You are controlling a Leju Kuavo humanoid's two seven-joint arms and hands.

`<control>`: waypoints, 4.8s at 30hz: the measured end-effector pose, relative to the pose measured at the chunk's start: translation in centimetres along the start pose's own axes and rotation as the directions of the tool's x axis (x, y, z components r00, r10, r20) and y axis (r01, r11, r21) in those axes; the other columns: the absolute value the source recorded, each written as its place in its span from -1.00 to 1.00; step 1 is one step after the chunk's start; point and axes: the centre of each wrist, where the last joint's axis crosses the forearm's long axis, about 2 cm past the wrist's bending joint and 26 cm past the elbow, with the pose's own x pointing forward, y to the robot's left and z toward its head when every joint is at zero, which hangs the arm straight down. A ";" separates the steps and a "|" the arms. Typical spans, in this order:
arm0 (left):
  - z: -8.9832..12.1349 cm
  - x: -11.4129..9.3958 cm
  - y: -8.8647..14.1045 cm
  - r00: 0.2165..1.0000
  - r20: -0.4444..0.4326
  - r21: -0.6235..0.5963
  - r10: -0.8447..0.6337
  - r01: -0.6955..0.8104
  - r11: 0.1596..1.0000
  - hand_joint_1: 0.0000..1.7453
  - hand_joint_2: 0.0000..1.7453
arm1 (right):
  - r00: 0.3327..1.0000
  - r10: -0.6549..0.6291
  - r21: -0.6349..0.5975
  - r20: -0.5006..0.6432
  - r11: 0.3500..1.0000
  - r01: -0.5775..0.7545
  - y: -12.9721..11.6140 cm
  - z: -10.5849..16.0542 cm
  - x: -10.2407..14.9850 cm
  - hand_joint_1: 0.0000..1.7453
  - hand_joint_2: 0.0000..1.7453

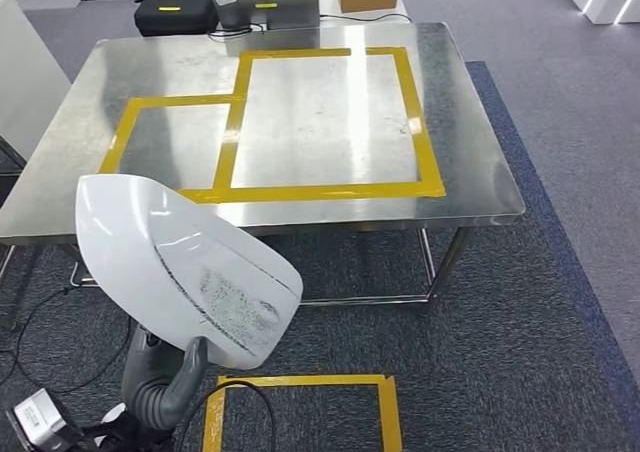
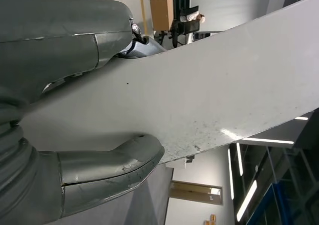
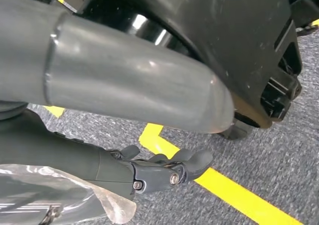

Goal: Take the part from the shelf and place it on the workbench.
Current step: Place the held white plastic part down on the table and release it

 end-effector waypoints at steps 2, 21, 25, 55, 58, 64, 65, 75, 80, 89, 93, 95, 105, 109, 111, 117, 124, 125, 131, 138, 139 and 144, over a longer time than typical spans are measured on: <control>0.0 0.0 0.0 1.000 0.000 0.000 0.000 0.000 1.000 1.00 1.00 | 1.000 0.003 0.000 0.000 1.000 -0.003 0.0 0.0 0.0 -1.00 -1.00; -0.3 -0.1 -0.2 1.000 0.010 0.002 0.008 -0.008 1.000 1.00 1.00 | 1.000 0.011 -0.002 -0.009 1.000 -0.011 -0.2 0.0 0.0 -1.00 -1.00; -0.4 -0.1 -0.2 1.000 0.012 0.004 0.008 -0.008 1.000 1.00 1.00 | 1.000 0.012 0.000 -0.014 1.000 -0.012 -0.2 0.0 -0.1 -1.00 -1.00; -0.8 -0.2 -0.4 0.999 0.023 -0.008 0.026 -0.026 1.000 1.00 1.00 | 1.000 -0.009 -0.004 -0.026 1.000 0.009 -0.4 0.0 -0.2 -1.00 -1.00; -0.8 -0.2 -0.3 0.999 0.024 -0.008 0.022 -0.022 1.000 1.00 1.00 | 1.000 -0.009 -0.004 -0.025 1.000 0.009 -0.4 0.0 -0.2 -1.00 -1.00; -0.8 -0.2 0.0 0.996 0.017 -0.003 -0.084 0.084 0.996 1.00 1.00 | 1.000 -0.004 -0.003 -0.030 1.000 0.004 -0.4 0.0 0.0 -1.00 -1.00; -0.8 -0.2 0.1 0.993 0.015 -0.007 -0.120 0.120 0.993 1.00 1.00 | 1.000 -0.003 -0.002 -0.031 1.000 0.003 -0.4 0.0 0.0 -1.00 -1.00; -3.2 -3.3 5.6 0.757 0.001 -0.215 -0.654 0.639 0.739 1.00 1.00 | 0.999 0.040 0.017 -0.032 0.999 -0.039 -0.6 -0.1 0.3 -1.00 -1.00; -6.4 -4.8 8.7 0.438 0.007 -0.271 -0.899 0.866 0.420 1.00 1.00 | 0.998 0.050 0.021 -0.026 0.999 -0.049 -0.6 -0.1 0.5 -1.00 -1.00; -12.1 -6.6 15.0 0.071 -0.044 -0.312 -0.996 0.947 0.081 1.00 1.00 | 0.998 0.054 0.027 -0.028 0.998 -0.053 -0.7 -0.2 0.8 -1.00 -1.00; -14.7 -7.0 19.6 -0.049 -0.097 -0.330 -0.994 0.944 -0.015 1.00 1.00 | 0.997 0.062 0.032 -0.038 0.998 -0.061 -0.8 -0.3 1.3 -1.00 -1.00; -15.6 -6.7 22.3 -0.111 -0.135 -0.325 -0.985 0.944 -0.061 1.00 1.00 | 0.997 0.065 0.036 -0.045 0.997 -0.064 -0.8 -0.3 1.4 -1.00 -1.00; -14.0 -3.3 32.9 -0.368 -0.262 -0.393 -0.892 0.885 -0.249 1.00 1.00 | 0.994 0.091 0.060 -0.057 0.994 -0.088 -0.3 -0.4 1.8 -1.00 -1.00; -11.1 -1.3 35.6 -0.401 -0.304 -0.383 -0.864 0.882 -0.274 1.00 1.00 | 0.980 0.192 0.100 -0.049 0.977 -0.187 0.8 -0.3 1.5 -1.00 -1.00; -9.8 -0.7 36.2 -0.412 -0.309 -0.392 -0.857 0.876 -0.280 1.00 1.00 | 0.977 0.208 0.107 -0.045 0.973 -0.202 1.2 -0.2 1.3 -1.00 -1.00; -8.3 -0.7 36.4 -0.454 -0.272 -0.445 -0.848 0.841 -0.308 1.00 1.00 | 0.972 0.233 0.120 -0.032 0.966 -0.227 1.5 -0.3 1.4 -1.00 -1.00; -8.5 -2.2 35.1 -0.441 -0.233 -0.487 -0.867 0.825 -0.289 1.00 1.00 | 0.969 0.248 0.121 -0.021 0.962 -0.244 1.6 -0.3 1.5 -1.00 -1.00; -8.6 -2.4 34.9 -0.437 -0.227 -0.490 -0.870 0.823 -0.286 1.00 1.00 | 0.968 0.249 0.122 -0.021 0.962 -0.245 1.6 -0.3 1.5 -1.00 -1.00; -9.7 -4.1 33.3 -0.417 -0.177 -0.511 -0.892 0.813 -0.279 1.00 1.00 | 0.966 0.258 0.122 -0.026 0.960 -0.253 1.6 -0.3 1.6 -1.00 -1.00; -10.8 -5.8 31.4 -0.394 -0.137 -0.510 -0.909 0.814 -0.277 -1.00 1.00 | 0.963 0.268 0.116 -0.015 0.957 -0.264 1.6 -0.3 1.5 -1.00 -1.00; -10.8 -5.9 31.3 -0.390 -0.137 -0.509 -0.911 0.817 -0.273 -1.00 1.00 | 0.963 0.268 0.115 -0.014 0.957 -0.265 1.6 -0.3 1.5 -1.00 -1.00; -10.8 -6.4 30.8 -0.367 -0.145 -0.504 -0.919 0.826 -0.251 -1.00 -0.50 | 0.962 0.272 0.110 -0.013 0.957 -0.269 1.6 -0.3 1.5 -1.00 -1.00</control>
